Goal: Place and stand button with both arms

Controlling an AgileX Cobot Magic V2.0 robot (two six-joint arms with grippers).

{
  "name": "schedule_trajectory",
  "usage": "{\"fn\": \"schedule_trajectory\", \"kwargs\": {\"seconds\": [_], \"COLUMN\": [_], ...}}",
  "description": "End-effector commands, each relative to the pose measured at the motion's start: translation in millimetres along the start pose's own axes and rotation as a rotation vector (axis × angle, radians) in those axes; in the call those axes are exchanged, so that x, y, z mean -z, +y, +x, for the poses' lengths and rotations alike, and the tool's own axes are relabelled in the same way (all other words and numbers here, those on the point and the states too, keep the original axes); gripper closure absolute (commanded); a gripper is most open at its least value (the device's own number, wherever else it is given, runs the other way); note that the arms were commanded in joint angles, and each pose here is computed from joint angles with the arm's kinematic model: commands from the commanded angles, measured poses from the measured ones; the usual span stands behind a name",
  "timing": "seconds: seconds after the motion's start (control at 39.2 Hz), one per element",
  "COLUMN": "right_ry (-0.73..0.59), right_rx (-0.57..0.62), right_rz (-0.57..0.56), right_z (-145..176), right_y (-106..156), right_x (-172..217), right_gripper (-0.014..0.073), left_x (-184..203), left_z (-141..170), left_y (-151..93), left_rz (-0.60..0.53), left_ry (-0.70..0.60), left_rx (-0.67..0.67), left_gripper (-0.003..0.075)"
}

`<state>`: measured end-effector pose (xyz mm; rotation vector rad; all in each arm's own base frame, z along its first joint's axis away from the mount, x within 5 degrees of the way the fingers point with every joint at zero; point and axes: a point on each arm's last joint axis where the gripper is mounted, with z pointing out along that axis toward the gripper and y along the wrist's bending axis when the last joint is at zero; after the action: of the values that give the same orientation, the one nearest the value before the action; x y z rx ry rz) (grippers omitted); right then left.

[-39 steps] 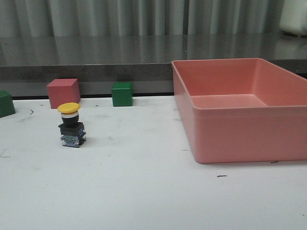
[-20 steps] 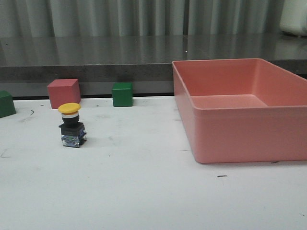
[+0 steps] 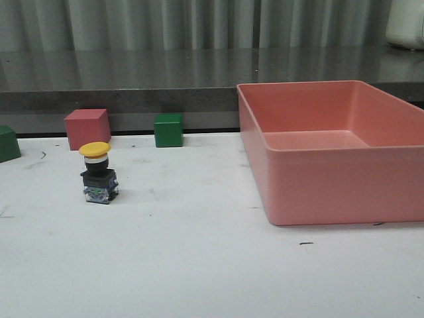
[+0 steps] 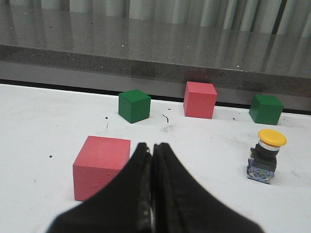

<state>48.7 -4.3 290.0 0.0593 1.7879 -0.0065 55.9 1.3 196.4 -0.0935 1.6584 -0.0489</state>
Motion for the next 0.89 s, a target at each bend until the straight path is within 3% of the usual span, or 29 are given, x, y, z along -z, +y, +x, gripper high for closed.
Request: {"fn": "schedule_trajectory", "kwargs": {"seconds": [0.0, 0.74, 0.87], "right_ry": [-0.093, -0.097, -0.191], "right_rx": [0.019, 0.019, -0.006], "right_rz": [0.002, 0.0, -0.04], "right_z": [-14.2, -12.0, -4.5], "right_y": [0.3, 0.5, 3.5], "right_x": [2.5, 0.6, -6.8], "right_gripper": [0.0666, 0.0666, 0.0666], "left_x": [1.8, 1.8, 1.8], "left_z": [-5.7, -5.7, -5.7], "left_y": [-0.4, -0.4, -0.4], "left_rz": [0.007, 0.007, 0.007], "left_ry": [-0.096, -0.096, -0.096], "left_rx": [0.011, 0.011, 0.011], "left_gripper": [0.0741, 0.0741, 0.074]}}
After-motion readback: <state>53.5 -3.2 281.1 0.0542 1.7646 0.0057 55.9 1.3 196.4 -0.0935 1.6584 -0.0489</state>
